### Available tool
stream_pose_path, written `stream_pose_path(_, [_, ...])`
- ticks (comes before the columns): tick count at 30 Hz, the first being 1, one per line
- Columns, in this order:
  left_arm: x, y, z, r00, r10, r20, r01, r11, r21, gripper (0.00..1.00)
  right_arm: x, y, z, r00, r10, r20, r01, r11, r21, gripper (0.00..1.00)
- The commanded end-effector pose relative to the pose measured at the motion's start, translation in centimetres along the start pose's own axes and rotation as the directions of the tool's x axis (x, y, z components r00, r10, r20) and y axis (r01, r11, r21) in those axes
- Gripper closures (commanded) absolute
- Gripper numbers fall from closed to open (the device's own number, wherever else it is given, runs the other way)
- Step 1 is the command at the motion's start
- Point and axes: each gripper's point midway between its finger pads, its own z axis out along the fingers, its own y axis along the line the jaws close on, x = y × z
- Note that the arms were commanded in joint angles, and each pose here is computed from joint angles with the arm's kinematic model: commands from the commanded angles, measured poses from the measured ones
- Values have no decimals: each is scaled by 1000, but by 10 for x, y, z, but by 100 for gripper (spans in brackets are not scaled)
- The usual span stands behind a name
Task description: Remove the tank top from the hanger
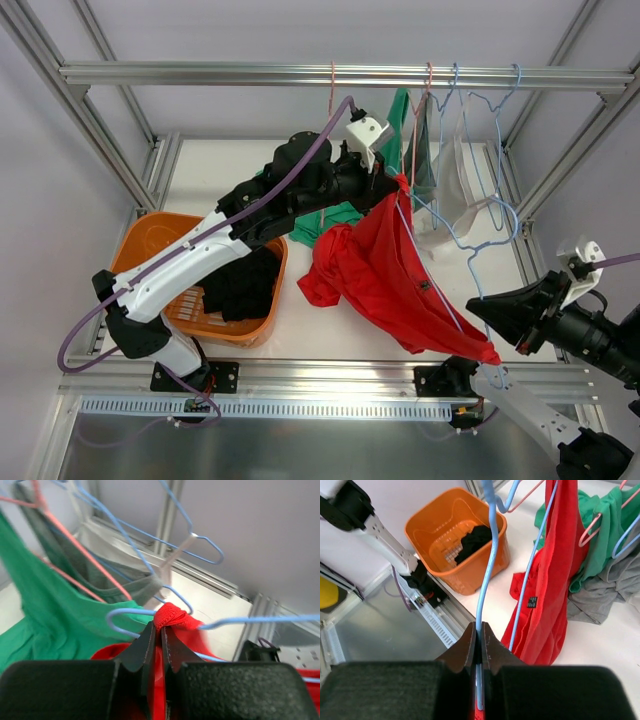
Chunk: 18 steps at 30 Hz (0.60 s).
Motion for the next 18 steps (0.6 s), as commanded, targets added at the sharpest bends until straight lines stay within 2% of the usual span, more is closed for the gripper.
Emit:
stream_pose_path(1, [-47, 33, -23, 986, -34, 161, 70, 973, -222, 100, 17, 0, -1, 993, -102, -51, 100, 994, -47, 100])
stream_pose_path(4, [-55, 63, -36, 977, -41, 210, 121, 914, -387, 100, 39, 5, -2, 990, -109, -90, 99, 989, -108, 100])
stream_pose_path(6, [-55, 72, -38, 976, -39, 216, 130, 895, -427, 100, 42, 11, -15, 990, -136, -48, 129, 983, -129, 100])
stream_pose_path(13, [-41, 69, -29, 980, -64, 187, 136, 906, -400, 100, 33, 35, -54, 973, -206, 101, 222, 957, -184, 100])
stream_pose_path(16, [-33, 53, -22, 985, -78, 156, 124, 940, -317, 100, 29, 32, -65, 961, -228, 157, 251, 957, -144, 100])
stream_pose_path(18, [-30, 16, -20, 988, -100, 115, 113, 987, -113, 100, 20, 25, -72, 940, -251, 232, 276, 958, -78, 100])
